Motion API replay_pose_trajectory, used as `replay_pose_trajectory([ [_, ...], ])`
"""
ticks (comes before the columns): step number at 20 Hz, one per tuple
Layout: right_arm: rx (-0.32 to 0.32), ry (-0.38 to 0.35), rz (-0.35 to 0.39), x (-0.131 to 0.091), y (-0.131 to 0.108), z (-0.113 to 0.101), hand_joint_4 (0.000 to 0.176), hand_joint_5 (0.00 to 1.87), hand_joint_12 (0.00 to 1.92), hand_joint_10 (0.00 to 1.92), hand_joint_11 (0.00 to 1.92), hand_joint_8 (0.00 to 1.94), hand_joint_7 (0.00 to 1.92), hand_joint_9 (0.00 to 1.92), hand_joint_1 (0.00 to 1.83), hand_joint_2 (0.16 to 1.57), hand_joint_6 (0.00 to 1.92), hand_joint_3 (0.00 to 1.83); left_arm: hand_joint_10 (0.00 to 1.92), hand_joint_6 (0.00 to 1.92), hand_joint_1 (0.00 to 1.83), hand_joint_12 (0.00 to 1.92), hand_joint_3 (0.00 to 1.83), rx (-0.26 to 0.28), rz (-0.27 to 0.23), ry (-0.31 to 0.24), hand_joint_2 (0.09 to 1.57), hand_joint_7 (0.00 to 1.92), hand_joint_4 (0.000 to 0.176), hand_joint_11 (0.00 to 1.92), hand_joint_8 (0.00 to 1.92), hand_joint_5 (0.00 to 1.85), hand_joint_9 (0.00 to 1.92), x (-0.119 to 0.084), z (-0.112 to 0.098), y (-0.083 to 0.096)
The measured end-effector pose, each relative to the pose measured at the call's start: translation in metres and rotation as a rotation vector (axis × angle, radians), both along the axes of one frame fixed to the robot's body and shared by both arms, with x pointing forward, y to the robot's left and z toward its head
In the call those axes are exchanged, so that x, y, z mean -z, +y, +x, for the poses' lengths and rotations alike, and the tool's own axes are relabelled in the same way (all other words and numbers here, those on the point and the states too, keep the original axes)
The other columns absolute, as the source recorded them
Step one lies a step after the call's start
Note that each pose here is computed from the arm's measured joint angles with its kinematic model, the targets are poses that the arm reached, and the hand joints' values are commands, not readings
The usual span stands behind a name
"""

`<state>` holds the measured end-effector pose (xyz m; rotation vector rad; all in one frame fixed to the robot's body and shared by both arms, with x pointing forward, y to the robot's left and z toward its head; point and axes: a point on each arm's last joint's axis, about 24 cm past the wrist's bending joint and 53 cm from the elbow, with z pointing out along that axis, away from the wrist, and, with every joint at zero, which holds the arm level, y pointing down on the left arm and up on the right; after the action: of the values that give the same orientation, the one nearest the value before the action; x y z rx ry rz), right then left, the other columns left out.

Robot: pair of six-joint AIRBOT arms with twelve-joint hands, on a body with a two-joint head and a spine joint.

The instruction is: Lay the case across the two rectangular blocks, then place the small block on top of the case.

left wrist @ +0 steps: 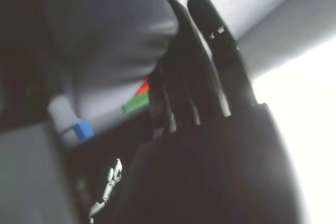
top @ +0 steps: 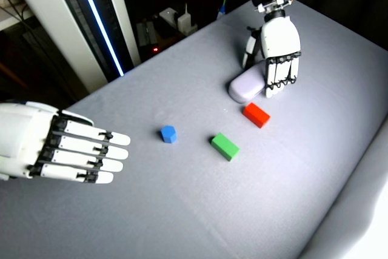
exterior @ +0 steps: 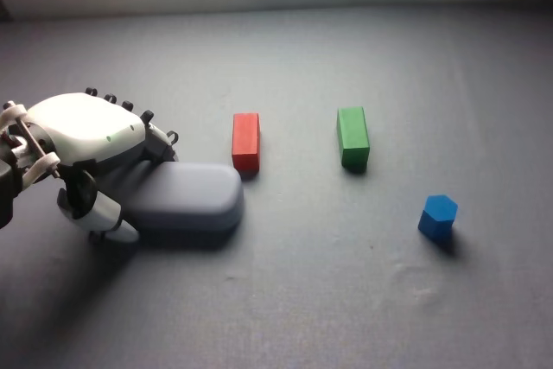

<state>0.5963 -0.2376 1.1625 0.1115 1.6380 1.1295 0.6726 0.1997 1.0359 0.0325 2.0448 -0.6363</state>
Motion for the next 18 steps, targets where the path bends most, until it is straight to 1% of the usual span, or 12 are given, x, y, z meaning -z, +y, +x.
replay_pose_trajectory([
  [2,0.002,0.000,0.001,0.000,0.000,0.000,0.000,0.41,0.85,0.00,0.06,0.00,0.34,0.35,0.86,1.25,0.00,0.00,0.86,0.97,1.24,1.37,0.00,-0.001,-0.011,-0.004,1.11,1.04,0.000,0.83,0.99,0.94,0.99,-0.002,0.000,-0.002],
  [5,0.000,0.001,0.000,0.000,0.000,0.000,0.000,0.40,0.86,0.00,0.05,0.00,0.33,0.34,0.78,1.27,0.00,0.01,0.79,1.02,1.24,1.28,0.00,0.015,-0.031,-0.005,1.11,1.07,0.000,0.79,0.93,0.93,1.00,-0.008,-0.010,-0.009],
  [7,0.000,0.002,0.001,0.000,0.000,0.000,0.000,0.41,0.90,0.00,0.04,0.00,0.33,0.34,0.85,1.26,0.00,0.00,0.69,0.96,1.25,1.22,0.00,0.028,-0.063,-0.043,1.08,1.13,0.000,0.83,0.80,0.98,1.05,-0.024,-0.015,-0.015],
  [8,0.000,0.002,0.001,0.000,0.000,0.000,0.000,0.42,0.90,0.00,0.03,0.00,0.33,0.35,0.83,1.26,0.00,0.00,0.97,0.90,1.36,1.32,0.00,0.034,-0.089,-0.078,1.06,1.15,0.000,0.86,0.72,0.98,1.05,-0.038,-0.017,-0.015],
  [9,0.001,0.003,0.000,0.001,0.000,0.000,0.000,0.42,0.90,0.00,0.03,0.00,0.33,0.34,0.83,1.26,0.00,0.00,1.09,0.99,1.38,1.40,0.00,0.038,-0.126,-0.117,1.07,1.12,0.000,0.84,0.72,0.94,1.00,-0.054,-0.017,-0.016],
  [11,0.000,0.002,0.002,0.000,0.000,0.000,0.000,0.41,0.91,0.00,0.04,0.00,0.33,0.35,0.81,1.26,0.00,0.00,0.93,1.13,1.24,1.47,0.00,0.042,-0.188,-0.177,1.11,1.09,0.000,0.83,0.85,0.88,0.99,-0.078,-0.016,-0.017],
  [12,0.000,0.003,0.003,0.001,0.000,0.000,0.000,0.42,0.90,0.00,0.02,0.00,0.33,0.34,0.85,1.26,0.00,0.00,1.07,1.12,1.35,1.46,0.00,0.042,-0.228,-0.197,1.09,1.10,0.000,0.79,0.78,0.88,0.99,-0.088,-0.016,-0.019],
  [14,-0.001,0.004,0.004,0.002,0.001,0.000,0.000,0.42,0.92,0.00,0.00,0.00,0.34,0.33,0.84,1.27,0.00,0.00,1.11,1.13,1.38,1.41,0.00,0.061,-0.262,-0.233,1.09,1.11,0.000,0.77,0.70,0.89,0.97,-0.102,-0.015,-0.026],
  [15,-0.001,0.005,0.005,0.002,0.001,0.000,0.000,0.43,0.94,0.00,0.01,0.00,0.35,0.34,0.80,1.27,0.00,0.00,1.08,1.08,1.38,1.45,0.00,0.075,-0.281,-0.257,1.08,1.14,0.000,0.75,0.69,0.91,1.00,-0.111,-0.014,-0.032],
  [16,-0.001,0.005,0.005,0.002,0.001,0.000,0.000,0.43,0.93,0.00,0.00,0.00,0.36,0.34,0.85,1.26,0.00,0.00,0.90,0.98,1.28,1.42,0.00,0.077,-0.297,-0.269,1.08,1.14,0.000,0.83,0.80,0.95,1.01,-0.115,-0.013,-0.035],
  [17,0.000,0.006,0.004,0.002,0.001,0.000,0.000,0.43,0.93,0.00,0.00,0.00,0.36,0.34,0.83,1.26,0.00,0.00,0.80,0.96,1.26,1.34,0.00,0.080,-0.316,-0.287,1.08,1.15,0.000,0.91,0.80,0.97,1.04,-0.121,-0.008,-0.040],
  [18,-0.002,0.005,0.004,0.002,0.001,0.000,0.000,0.43,0.94,0.00,0.01,0.01,0.36,0.34,0.81,1.26,0.00,0.00,0.90,0.92,1.37,1.27,0.00,0.079,-0.333,-0.293,1.05,1.17,0.000,0.93,0.68,0.98,1.10,-0.122,-0.003,-0.045],
])
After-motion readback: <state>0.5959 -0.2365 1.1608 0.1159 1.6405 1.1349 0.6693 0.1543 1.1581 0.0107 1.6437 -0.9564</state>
